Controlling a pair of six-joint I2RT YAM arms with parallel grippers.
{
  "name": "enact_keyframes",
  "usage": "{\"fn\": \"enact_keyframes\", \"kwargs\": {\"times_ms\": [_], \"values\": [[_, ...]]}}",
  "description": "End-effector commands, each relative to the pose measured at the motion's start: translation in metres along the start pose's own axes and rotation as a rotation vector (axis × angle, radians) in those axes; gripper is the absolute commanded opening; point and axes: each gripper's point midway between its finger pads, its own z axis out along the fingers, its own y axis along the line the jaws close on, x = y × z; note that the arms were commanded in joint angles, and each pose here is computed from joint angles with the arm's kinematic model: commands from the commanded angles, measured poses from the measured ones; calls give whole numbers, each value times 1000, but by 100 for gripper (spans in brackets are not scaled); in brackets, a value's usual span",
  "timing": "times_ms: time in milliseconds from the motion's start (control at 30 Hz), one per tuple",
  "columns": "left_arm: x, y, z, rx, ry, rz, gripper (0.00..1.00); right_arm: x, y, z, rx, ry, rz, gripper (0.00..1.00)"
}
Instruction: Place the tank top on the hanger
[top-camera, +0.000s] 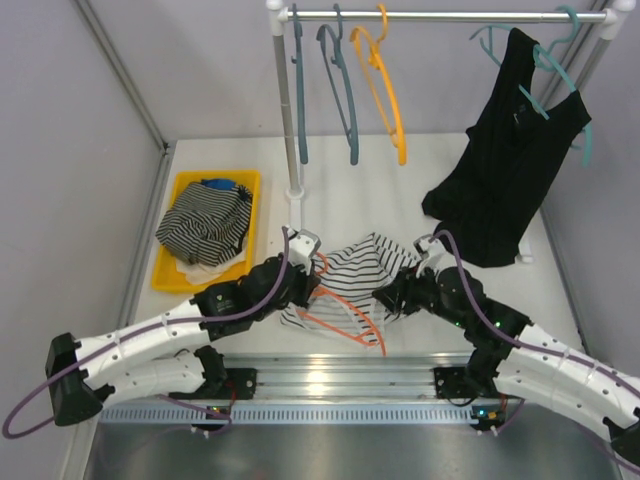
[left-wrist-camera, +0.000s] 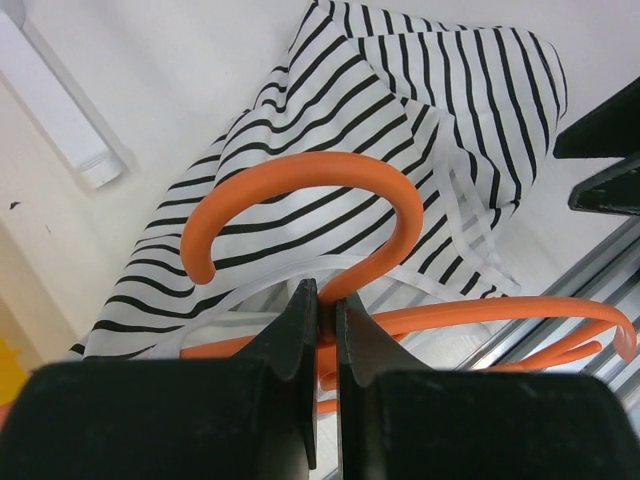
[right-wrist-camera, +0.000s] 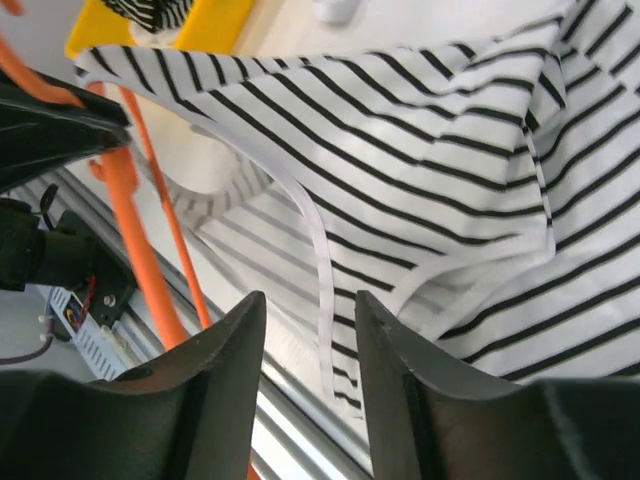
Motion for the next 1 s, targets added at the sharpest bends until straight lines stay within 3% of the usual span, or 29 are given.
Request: {"fn": "enact_keyframes", "kwargs": {"times_ms": [0,67,267,600,833,967], "values": [[-17,-10,-12,65,-60,30,0,17,-18,-4,117,100,32,40],[-17,-11,-13,74,-60,38,0,35,-15,-2,90,174,34,31],[-12,-3,-9,21,-38,43,0,73,-20,5,89,300,10,28],[-12,-1,-10,10,-52,27,0,114,-22,14,57,415,4,34],[-11,1,-10,-3,-51,21,0,121,-15,21,23,421,8,41],[-10,3,-10,-11,-57,15,0,128,-17,22,27,437,16,39]]}}
